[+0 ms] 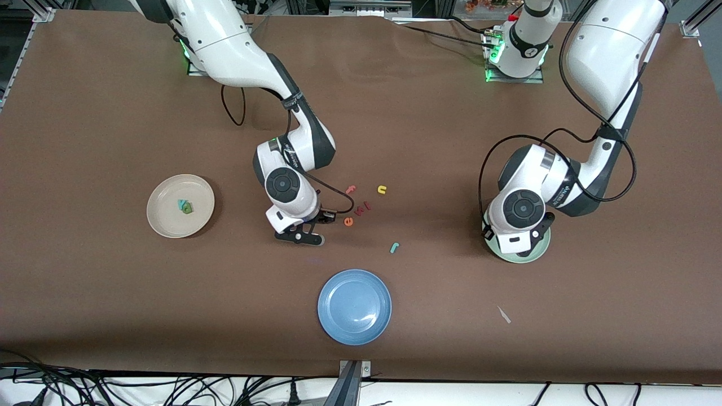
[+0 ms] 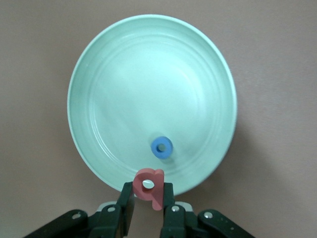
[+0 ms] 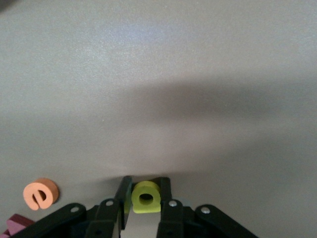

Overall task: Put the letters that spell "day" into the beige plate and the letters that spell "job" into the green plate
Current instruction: 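Drop the pink letter on the green plate with the left gripper, then drop the yellow letter in the white plate with the right gripper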

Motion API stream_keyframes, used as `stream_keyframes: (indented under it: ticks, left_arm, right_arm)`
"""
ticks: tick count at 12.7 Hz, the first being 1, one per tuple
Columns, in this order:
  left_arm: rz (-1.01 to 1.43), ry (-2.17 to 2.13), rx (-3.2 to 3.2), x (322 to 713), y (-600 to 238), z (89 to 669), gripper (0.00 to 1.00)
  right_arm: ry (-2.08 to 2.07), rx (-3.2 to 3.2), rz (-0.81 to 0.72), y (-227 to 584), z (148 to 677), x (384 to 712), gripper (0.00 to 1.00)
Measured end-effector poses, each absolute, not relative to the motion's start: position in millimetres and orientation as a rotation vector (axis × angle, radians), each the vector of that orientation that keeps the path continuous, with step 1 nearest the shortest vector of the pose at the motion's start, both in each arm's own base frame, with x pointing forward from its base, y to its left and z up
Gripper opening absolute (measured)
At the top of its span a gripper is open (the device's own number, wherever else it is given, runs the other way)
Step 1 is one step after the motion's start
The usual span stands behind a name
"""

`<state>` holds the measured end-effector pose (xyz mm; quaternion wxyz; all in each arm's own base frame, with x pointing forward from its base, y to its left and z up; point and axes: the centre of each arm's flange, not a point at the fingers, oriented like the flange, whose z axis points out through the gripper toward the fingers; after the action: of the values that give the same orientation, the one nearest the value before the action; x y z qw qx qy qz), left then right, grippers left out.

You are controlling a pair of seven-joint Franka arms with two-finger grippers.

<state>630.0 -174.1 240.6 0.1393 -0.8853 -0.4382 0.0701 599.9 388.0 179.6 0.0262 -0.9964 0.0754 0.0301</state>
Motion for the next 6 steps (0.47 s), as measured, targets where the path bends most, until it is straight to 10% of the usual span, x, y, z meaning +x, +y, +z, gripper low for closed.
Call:
stream_keyframes:
  ticks: [6]
  left_arm:
    - [0.346, -1.088, -2.621, 617, -92, 212, 0.25]
  right_arm:
    - [0.228, -3.213, 0.351, 318, 248, 640, 0.27]
